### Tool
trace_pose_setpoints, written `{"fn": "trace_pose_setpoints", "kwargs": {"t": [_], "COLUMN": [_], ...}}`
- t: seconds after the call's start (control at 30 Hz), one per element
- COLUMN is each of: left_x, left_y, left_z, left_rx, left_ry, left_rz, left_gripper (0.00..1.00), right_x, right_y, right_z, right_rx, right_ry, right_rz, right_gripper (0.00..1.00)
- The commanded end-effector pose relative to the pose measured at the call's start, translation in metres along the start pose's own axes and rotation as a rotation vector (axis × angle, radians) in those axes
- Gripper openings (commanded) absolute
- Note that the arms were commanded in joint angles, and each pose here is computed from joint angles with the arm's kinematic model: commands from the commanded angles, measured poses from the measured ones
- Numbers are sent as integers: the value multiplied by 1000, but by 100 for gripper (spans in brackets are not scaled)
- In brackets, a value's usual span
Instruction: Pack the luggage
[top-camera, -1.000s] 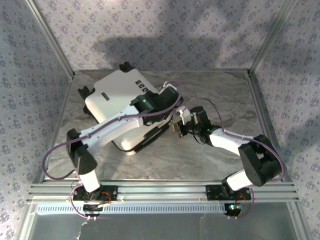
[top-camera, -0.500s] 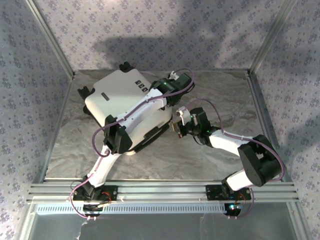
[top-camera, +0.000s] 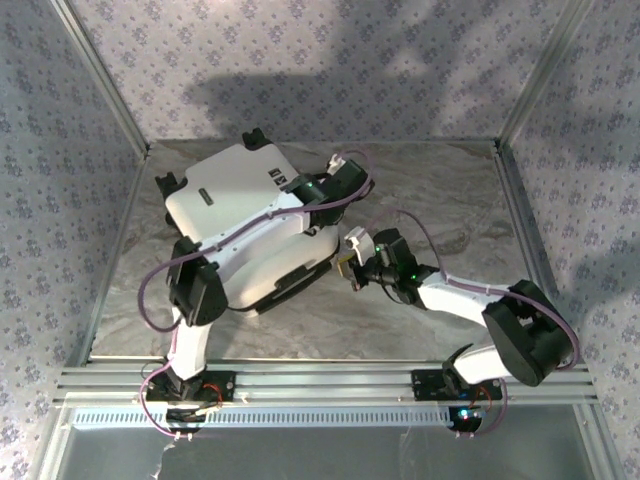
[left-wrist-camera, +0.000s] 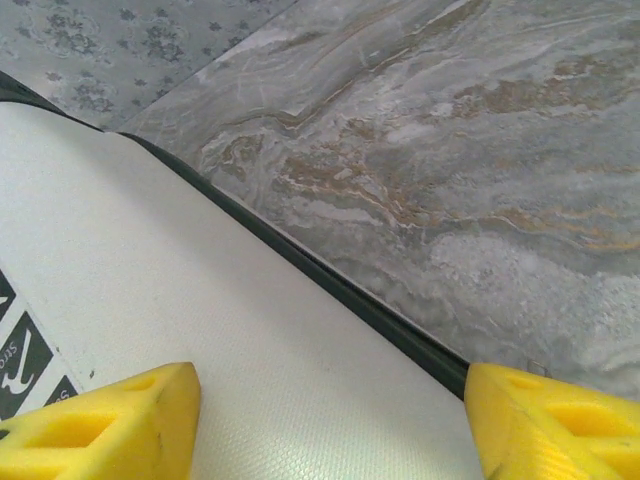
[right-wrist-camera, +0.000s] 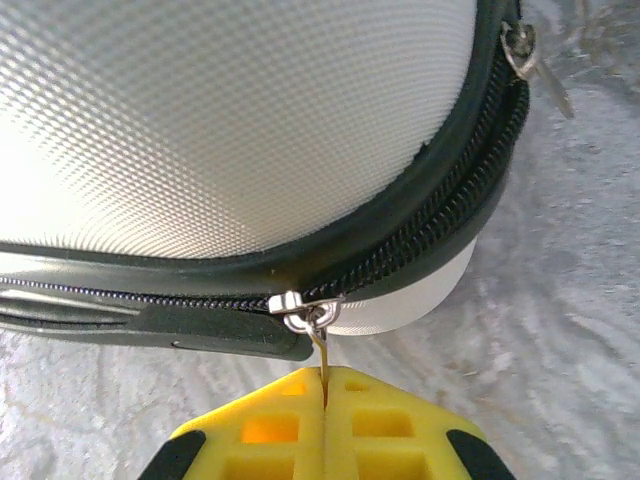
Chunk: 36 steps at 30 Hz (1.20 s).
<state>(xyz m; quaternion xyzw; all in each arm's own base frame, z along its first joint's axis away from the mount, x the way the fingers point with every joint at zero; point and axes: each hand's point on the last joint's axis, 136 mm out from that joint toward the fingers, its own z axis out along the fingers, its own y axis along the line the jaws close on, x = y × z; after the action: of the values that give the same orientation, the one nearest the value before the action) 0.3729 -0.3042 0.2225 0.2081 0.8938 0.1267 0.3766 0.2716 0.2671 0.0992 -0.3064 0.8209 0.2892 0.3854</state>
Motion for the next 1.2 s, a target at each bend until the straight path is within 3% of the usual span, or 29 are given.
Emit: {"fn": "trace_pose_setpoints", "kwargs": {"t": [0.0, 0.3, 0.53, 0.8, 1.17], "left_x": [68, 116, 130, 149, 158], "left_y": [-17, 5, 57, 79, 80], "left_z": [-4, -34, -56, -57, -55], "left_rx": [96, 53, -179, -329, -191], "left_ry": [191, 229, 253, 310, 266], "left_rz": [128, 177, 165, 179, 63], "left_gripper": [68, 67, 67, 69, 67], "right_x": [4, 6, -1, -2, -9], "right_y": [12, 73, 103, 75, 38], "right_z": [-3, -3, 9, 12, 1], "right_rx": [13, -71, -72, 129, 327], "right_ry": [-4, -38, -63, -53, -85], "right_rz": [-12, -88, -152, -143, -134], "right_gripper": [0, 0, 0, 0, 0]}}
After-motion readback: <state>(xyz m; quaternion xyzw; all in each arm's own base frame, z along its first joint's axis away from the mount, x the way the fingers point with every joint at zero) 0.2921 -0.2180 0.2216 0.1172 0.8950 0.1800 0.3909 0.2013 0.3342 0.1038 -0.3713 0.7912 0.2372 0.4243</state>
